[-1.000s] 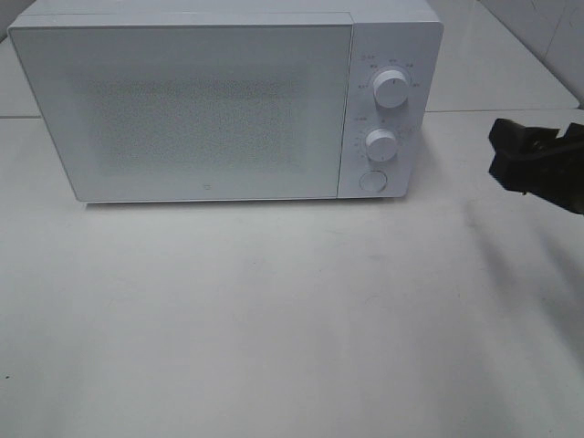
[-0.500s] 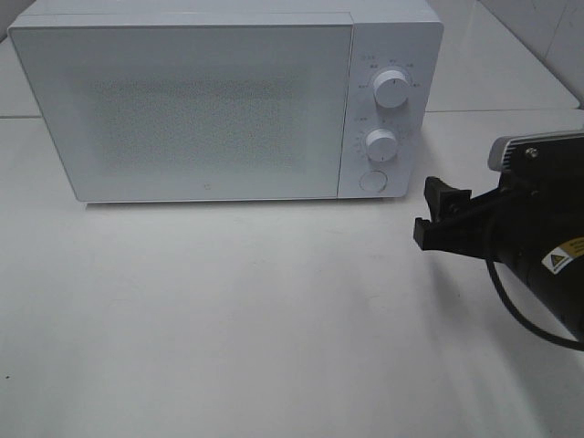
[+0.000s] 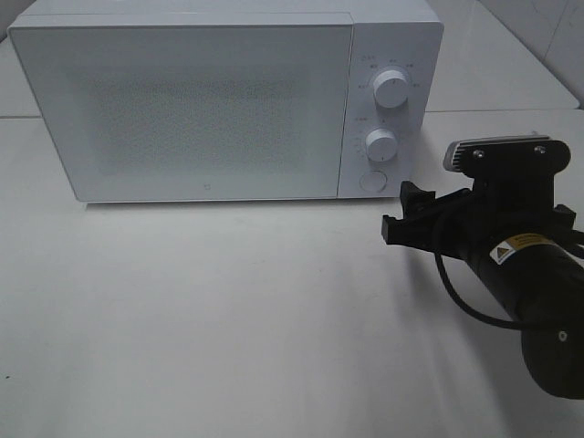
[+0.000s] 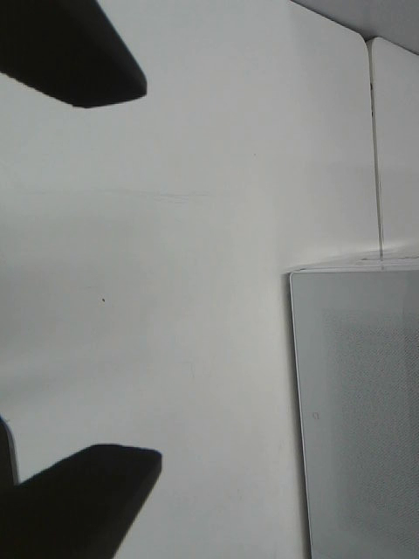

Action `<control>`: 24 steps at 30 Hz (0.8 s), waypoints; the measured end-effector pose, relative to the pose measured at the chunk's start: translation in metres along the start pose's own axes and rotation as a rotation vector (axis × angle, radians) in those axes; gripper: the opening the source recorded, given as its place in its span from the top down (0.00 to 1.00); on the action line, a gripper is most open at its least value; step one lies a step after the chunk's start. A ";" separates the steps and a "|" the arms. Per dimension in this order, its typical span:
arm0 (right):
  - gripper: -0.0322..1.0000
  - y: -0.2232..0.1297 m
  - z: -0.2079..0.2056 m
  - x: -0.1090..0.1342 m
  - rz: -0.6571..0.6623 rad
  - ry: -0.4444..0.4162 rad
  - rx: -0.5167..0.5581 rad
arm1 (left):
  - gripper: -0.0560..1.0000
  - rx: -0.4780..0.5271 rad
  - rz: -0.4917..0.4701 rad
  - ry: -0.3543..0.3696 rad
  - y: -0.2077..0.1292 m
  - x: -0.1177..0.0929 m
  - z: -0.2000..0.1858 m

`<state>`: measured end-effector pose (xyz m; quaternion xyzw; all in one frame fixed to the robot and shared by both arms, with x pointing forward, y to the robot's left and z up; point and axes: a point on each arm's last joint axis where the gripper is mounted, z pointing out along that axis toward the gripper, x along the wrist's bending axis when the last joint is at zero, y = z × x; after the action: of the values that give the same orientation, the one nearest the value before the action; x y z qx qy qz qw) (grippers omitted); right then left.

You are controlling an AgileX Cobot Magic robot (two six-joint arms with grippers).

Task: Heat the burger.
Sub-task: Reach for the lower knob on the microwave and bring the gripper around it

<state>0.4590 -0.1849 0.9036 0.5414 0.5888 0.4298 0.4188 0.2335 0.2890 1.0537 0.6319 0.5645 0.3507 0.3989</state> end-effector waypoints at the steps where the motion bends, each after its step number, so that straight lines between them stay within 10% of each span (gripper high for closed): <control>1: 0.25 0.001 0.004 0.003 0.003 0.001 -0.006 | 0.01 0.000 0.000 0.000 0.000 0.000 0.000; 24: 0.25 0.005 0.070 0.040 0.036 0.005 -0.068 | 0.01 0.000 0.000 0.000 0.000 0.000 0.000</control>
<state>0.5247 -0.1411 0.8875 0.5364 0.5651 0.4584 0.4276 0.2335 0.2890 1.0537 0.6319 0.5645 0.3507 0.3989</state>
